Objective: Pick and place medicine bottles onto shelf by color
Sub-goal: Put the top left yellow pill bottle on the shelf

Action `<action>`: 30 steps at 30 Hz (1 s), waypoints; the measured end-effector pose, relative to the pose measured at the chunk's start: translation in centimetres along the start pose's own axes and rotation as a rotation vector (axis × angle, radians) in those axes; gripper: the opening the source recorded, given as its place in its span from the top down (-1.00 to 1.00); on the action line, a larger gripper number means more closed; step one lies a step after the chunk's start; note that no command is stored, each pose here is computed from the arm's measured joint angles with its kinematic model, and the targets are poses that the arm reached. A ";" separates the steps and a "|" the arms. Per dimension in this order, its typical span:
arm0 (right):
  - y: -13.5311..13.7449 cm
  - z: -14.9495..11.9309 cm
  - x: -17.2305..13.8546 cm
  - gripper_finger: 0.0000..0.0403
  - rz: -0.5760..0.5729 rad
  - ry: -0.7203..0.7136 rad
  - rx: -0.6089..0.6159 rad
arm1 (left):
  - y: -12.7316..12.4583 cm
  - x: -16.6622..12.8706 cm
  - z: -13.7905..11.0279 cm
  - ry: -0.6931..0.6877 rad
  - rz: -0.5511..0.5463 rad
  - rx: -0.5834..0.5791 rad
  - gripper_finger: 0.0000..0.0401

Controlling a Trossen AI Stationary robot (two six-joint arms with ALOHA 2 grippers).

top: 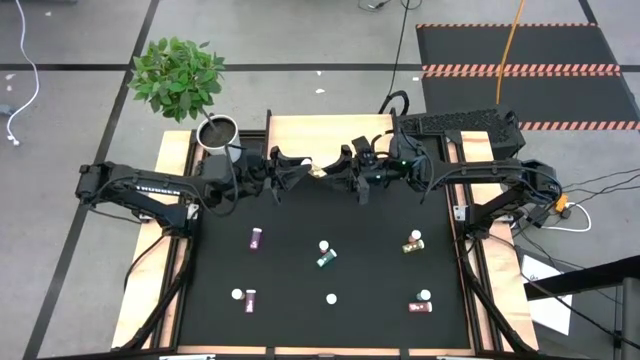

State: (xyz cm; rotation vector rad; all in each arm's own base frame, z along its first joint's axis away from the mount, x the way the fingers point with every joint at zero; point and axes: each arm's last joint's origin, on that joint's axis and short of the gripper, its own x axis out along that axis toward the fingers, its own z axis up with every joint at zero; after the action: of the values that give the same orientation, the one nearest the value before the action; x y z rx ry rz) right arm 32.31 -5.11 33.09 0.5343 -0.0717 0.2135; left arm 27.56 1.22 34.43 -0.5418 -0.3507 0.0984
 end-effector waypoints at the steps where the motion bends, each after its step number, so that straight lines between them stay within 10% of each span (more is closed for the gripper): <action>1: 0.0 0.0 0.0 0.50 -0.002 0.003 -0.004 | 0.1 0.0 -0.1 0.010 0.007 -0.008 0.32; 13: -0.1 -0.3 -0.2 0.50 -0.032 0.053 -0.043 | -0.1 -0.9 -0.1 0.145 -0.015 0.000 -0.24; 30: 0.2 -1.6 -0.4 0.50 -0.018 0.191 -0.144 | -1.1 -2.3 0.0 0.458 0.098 0.340 -0.28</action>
State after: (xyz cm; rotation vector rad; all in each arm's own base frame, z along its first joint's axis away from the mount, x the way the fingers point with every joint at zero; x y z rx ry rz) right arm 31.95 -4.22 31.74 0.3690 0.1026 0.2388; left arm 25.44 -0.14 34.33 -0.2317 0.1398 0.1220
